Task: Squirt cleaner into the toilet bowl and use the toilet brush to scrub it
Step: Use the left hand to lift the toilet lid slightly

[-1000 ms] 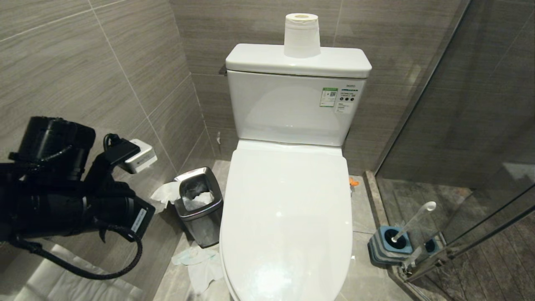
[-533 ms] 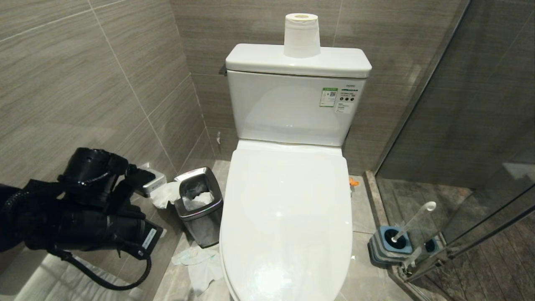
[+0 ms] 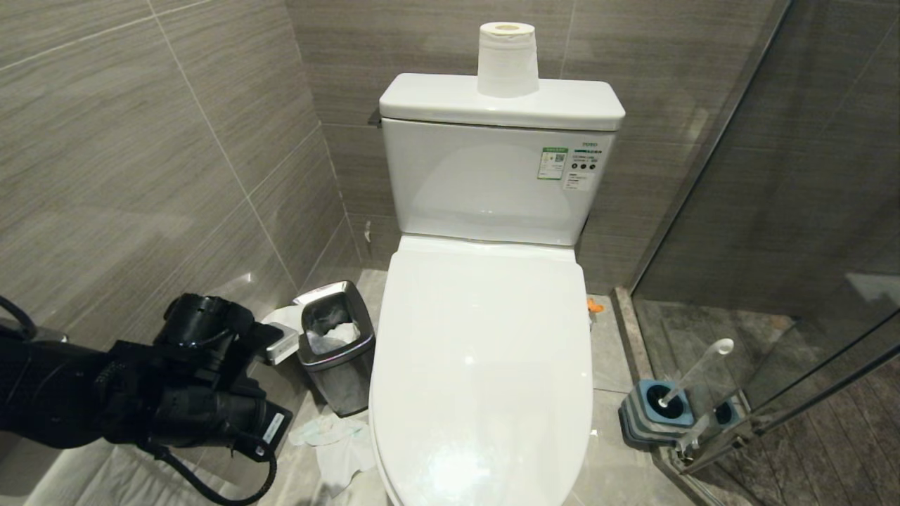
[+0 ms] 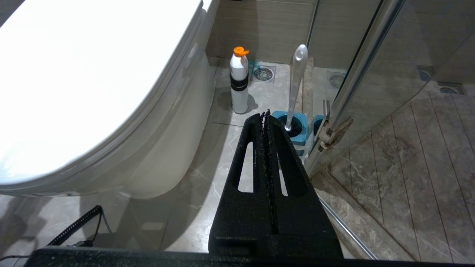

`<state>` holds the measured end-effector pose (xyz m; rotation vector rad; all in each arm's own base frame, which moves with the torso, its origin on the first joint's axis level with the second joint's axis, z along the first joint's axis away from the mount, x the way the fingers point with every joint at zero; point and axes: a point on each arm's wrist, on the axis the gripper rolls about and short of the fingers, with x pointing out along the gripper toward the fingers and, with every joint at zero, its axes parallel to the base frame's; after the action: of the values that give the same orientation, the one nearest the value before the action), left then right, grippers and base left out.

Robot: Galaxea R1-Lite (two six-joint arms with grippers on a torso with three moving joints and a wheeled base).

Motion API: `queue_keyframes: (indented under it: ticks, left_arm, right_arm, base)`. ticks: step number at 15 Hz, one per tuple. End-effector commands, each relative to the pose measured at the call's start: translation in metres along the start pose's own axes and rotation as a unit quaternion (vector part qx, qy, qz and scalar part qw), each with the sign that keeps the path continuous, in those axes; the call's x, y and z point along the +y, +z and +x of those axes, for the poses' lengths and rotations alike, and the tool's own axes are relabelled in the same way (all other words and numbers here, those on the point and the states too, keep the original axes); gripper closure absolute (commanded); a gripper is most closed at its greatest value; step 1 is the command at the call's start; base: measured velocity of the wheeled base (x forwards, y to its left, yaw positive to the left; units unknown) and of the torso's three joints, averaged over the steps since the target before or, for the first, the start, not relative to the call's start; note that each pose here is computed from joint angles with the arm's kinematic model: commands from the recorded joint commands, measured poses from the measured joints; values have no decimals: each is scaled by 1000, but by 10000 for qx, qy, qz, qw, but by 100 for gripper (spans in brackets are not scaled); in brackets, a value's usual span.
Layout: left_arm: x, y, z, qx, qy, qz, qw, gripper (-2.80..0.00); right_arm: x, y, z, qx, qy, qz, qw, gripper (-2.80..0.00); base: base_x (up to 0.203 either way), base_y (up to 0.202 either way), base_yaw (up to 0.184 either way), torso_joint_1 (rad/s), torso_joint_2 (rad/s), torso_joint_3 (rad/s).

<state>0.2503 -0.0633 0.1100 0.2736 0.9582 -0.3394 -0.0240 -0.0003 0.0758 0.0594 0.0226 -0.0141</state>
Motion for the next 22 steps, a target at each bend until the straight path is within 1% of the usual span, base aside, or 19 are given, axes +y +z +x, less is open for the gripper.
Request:
queue_keyframes:
  ticks: [1,3,4,6,7,8,10,12,13,15,18,20,22]
  left_arm:
    - [-1,-4,13,254,-77,-101,9996,0]
    - [-3,-8,22,521,-210,-187,9982,0]
    - [-4,-12,24,665,-384,-231,9968,0]
    - [-4,-21,25,1088,-563,-343,9919,0]
    - [-5,-21,27,1125,-621,-385,9910,0]
    - [-6,-21,28,1136,-675,-405,9904,0]
    - [-9,-19,28,1065,-999,-488,9881,0]
    - [-16,-18,27,1023,-1573,-777,9792,0]
    - [-19,-18,27,1015,-1704,-826,9767,0]
    - [-20,-17,26,972,-1824,-828,9749,0]
    - [-19,-14,20,805,-2158,-866,9693,0]
    - [-19,-16,18,799,-2361,-918,9641,0]
    - [-19,-17,18,798,-2622,-996,9565,0]
  right_arm:
    - [0,0,0,-1,-2,2,10000,0]
    - [0,0,0,-4,-1,2,10000,0]
    - [0,0,0,-3,-2,2,10000,0]
    - [0,0,0,-8,-1,2,10000,0]
    - [0,0,0,0,-2,2,10000,0]
    - [0,0,0,-6,-1,2,10000,0]
    - [0,0,0,0,-2,2,10000,0]
    - [0,0,0,0,-2,2,10000,0]
    - [0,0,0,-2,-2,2,10000,0]
    - [0,0,0,0,-2,2,10000,0]
    - [0,0,0,0,-2,2,10000,0]
    - [0,0,0,0,-2,2,10000,0]
    - [0,0,0,0,-2,2,10000,0]
  base:
    - [0,0,0,0,0,0]
    - [0,0,0,0,0,0]
    - [0,0,0,0,0,0]
    - [0,0,0,0,0,0]
    - [0,0,0,0,0,0]
    - [0,0,0,0,0,0]
    - [0,0,0,0,0,0]
    - [0,0,0,0,0,0]
    - [0,0,0,0,0,0]
    - [0,0,0,0,0,0]
    - [0,0,0,0,0,0]
    - [0,0,0,0,0,0]
    - [0,0,0,0,0,0]
